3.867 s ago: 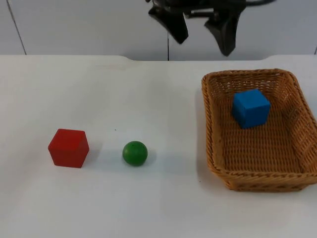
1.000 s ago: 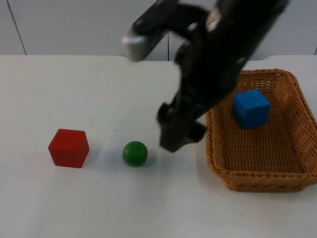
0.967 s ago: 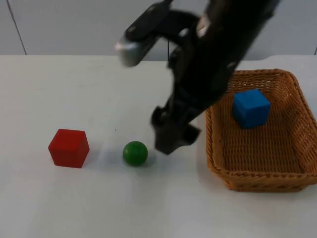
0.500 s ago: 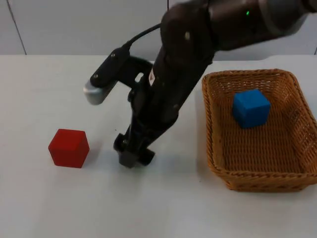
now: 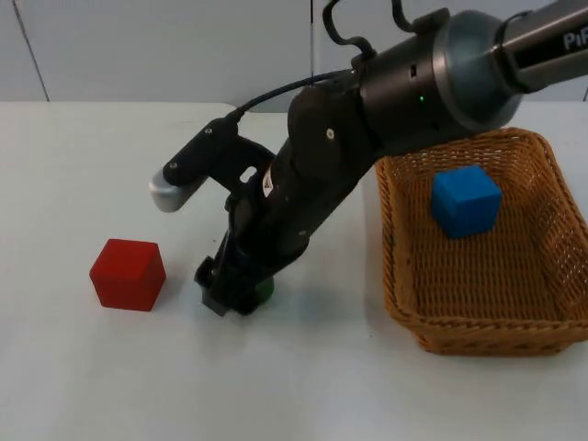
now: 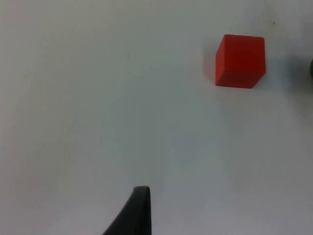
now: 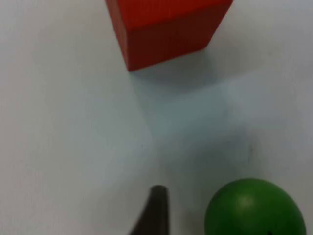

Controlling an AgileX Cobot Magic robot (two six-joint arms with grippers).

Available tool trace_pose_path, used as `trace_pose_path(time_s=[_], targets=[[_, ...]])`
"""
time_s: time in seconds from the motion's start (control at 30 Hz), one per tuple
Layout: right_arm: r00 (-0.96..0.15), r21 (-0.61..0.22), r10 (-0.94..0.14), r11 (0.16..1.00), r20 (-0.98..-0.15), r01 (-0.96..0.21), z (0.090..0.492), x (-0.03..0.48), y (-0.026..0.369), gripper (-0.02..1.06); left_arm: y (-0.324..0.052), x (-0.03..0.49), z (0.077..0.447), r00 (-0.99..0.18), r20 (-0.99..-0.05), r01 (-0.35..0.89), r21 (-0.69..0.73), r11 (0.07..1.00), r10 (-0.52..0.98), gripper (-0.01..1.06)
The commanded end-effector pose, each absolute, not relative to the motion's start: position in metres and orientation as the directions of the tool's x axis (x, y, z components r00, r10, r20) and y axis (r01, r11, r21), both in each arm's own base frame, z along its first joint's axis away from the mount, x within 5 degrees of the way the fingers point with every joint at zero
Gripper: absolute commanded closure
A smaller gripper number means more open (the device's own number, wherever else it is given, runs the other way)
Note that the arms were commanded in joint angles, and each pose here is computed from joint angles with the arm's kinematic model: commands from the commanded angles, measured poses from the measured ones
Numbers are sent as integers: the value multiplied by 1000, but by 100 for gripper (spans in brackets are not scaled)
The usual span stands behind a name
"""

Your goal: Place all geometric objects except the red cube into the basket.

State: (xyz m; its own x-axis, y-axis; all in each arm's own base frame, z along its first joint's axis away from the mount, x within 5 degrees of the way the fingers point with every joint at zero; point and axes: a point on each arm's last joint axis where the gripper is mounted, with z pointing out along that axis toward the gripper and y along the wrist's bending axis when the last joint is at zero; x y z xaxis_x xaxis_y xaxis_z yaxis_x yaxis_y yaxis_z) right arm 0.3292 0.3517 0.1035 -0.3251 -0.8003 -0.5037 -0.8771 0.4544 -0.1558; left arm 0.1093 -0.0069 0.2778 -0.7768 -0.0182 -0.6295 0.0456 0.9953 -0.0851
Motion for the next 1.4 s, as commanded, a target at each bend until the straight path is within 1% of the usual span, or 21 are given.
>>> trace_pose_path(time_s=[0.0, 0.03, 0.07, 0.1, 0.17, 0.27, 0.37, 0.43, 0.57, 0.8, 0.87, 0.9, 0.93, 0.97, 1.0, 1.1, 1.13, 1.17, 1.27, 1.3, 1.37], targets=[[-321, -156, -788, 460, -525, -874, 105, 329, 356, 36, -7, 109, 278, -771, -637, 38, -90, 995, -28, 0], [-322, -156, -789, 460, -523, -874, 105, 329, 356, 42, -7, 109, 278, -771, -637, 38, -90, 995, -28, 0], [-322, -156, -789, 460, -523, -874, 105, 329, 356, 42, -7, 109, 278, -771, -637, 38, -90, 995, -28, 0], [-322, -156, -789, 460, -523, -874, 105, 329, 356, 48, -7, 109, 278, -771, -637, 38, -90, 995, -28, 0], [-322, -156, -789, 460, -523, -874, 105, 329, 356, 54, -7, 109, 278, -771, -637, 38, -92, 995, -30, 0], [-322, -156, -789, 460, -523, -874, 105, 329, 356, 50, -7, 109, 278, -771, -637, 38, -93, 995, -31, 0], [-322, -156, -788, 461, -525, -873, 105, 329, 355, 38, -7, 109, 278, -770, -637, 38, -96, 995, -32, 0], [-322, -156, -788, 461, -525, -873, 105, 329, 355, 34, -7, 109, 278, -770, -637, 38, -96, 995, -32, 0], [-322, -156, -788, 461, -525, -873, 105, 329, 355, 34, -7, 109, 278, -770, -637, 38, -96, 995, -32, 0], [-358, -136, -801, 471, -479, -871, 81, 331, 350, 34, -8, 109, 279, -770, -637, 38, -105, 994, -38, 0], [-359, -137, -801, 472, -480, -871, 79, 332, 350, 36, -8, 109, 279, -770, -637, 39, -106, 994, -38, 0], [-356, -139, -798, 473, -485, -870, 79, 332, 351, 40, -8, 109, 279, -769, -638, 41, -104, 994, -35, 0], [-352, -142, -794, 474, -495, -869, 83, 333, 351, 47, -8, 109, 279, -769, -638, 41, -105, 994, -36, 0], [-352, -142, -794, 474, -495, -869, 83, 333, 351, 47, -8, 109, 279, -769, -638, 41, -105, 994, -36, 0], [-350, -144, -792, 475, -501, -868, 85, 333, 351, 55, -8, 109, 279, -769, -638, 41, -107, 993, -37, 0], [-343, -149, -781, 479, -522, -865, 108, 332, 351, 92, -8, 109, 279, -769, -638, 41, -107, 993, -37, 0], [-343, -149, -781, 479, -522, -865, 108, 332, 351, 92, -8, 109, 279, -769, -638, 41, -107, 993, -37, 0], [-347, -145, -771, 488, -535, -861, 131, 330, 349, 104, -8, 109, 279, -769, -638, 41, -109, 993, -38, 0], [-347, -143, -752, 501, -561, -854, 187, 322, 340, 105, -8, 109, 279, -769, -638, 41, -109, 993, -38, 0], [-347, -143, -752, 501, -561, -854, 187, 322, 340, 105, -8, 109, 279, -769, -638, 41, -109, 993, -38, 0], [-352, -140, -738, 513, -576, -847, 225, 313, 331, 105, -8, 109, 279, -769, -638, 41, -109, 993, -38, 0]])
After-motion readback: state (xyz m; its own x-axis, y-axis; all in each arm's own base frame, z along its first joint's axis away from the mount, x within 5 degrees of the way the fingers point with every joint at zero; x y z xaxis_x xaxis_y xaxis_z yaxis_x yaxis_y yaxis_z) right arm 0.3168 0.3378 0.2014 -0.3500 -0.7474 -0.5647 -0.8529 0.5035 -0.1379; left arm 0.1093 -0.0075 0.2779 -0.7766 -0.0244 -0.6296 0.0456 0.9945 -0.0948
